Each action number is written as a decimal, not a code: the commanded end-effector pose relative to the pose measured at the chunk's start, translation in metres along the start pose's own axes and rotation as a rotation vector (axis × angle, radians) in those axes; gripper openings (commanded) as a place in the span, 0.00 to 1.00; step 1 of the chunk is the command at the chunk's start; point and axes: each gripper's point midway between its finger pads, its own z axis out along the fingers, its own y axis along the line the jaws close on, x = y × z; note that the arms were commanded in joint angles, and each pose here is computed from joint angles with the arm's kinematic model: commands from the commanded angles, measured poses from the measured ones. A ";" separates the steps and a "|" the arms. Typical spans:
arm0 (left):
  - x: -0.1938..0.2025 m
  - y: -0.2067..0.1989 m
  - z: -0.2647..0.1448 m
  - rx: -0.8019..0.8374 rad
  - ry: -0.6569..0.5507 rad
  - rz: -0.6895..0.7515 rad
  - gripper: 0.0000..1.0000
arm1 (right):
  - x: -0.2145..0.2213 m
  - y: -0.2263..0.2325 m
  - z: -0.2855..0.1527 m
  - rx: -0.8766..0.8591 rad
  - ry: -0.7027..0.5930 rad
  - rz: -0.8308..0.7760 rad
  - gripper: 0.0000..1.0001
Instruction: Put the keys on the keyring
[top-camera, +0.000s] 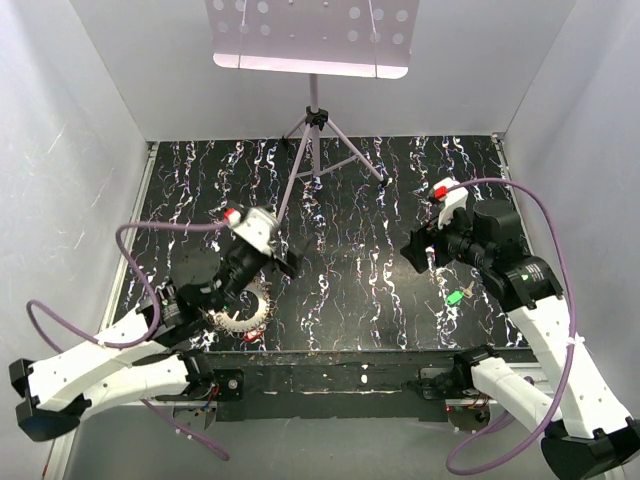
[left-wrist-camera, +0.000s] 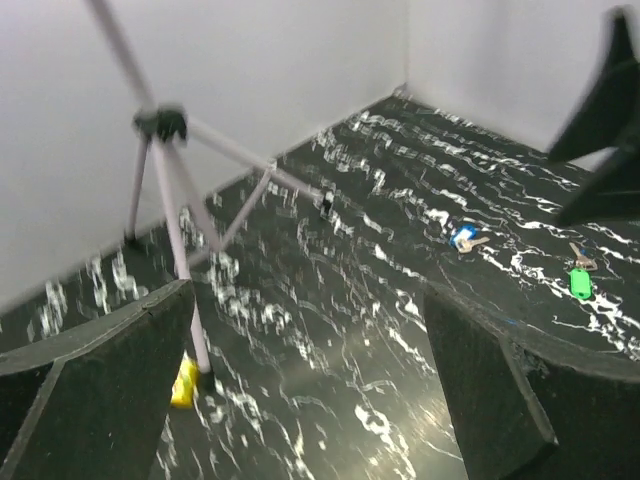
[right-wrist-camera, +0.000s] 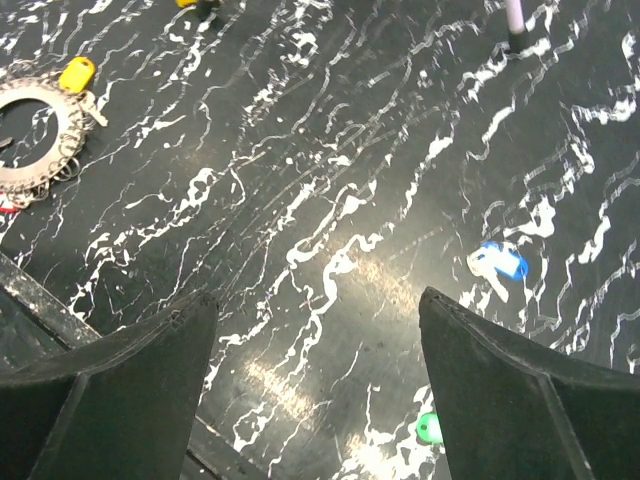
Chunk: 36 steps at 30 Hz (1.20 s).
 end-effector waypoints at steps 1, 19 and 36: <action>0.075 0.017 -0.018 -0.117 0.347 -0.369 0.98 | -0.019 -0.018 -0.020 0.137 0.007 0.087 0.88; 0.035 0.057 -0.047 -0.230 0.326 -0.575 0.98 | -0.068 -0.033 -0.087 0.273 -0.171 0.141 0.91; 0.021 0.055 -0.047 -0.197 0.307 -0.576 0.98 | -0.094 0.012 -0.107 0.079 -0.302 0.196 0.92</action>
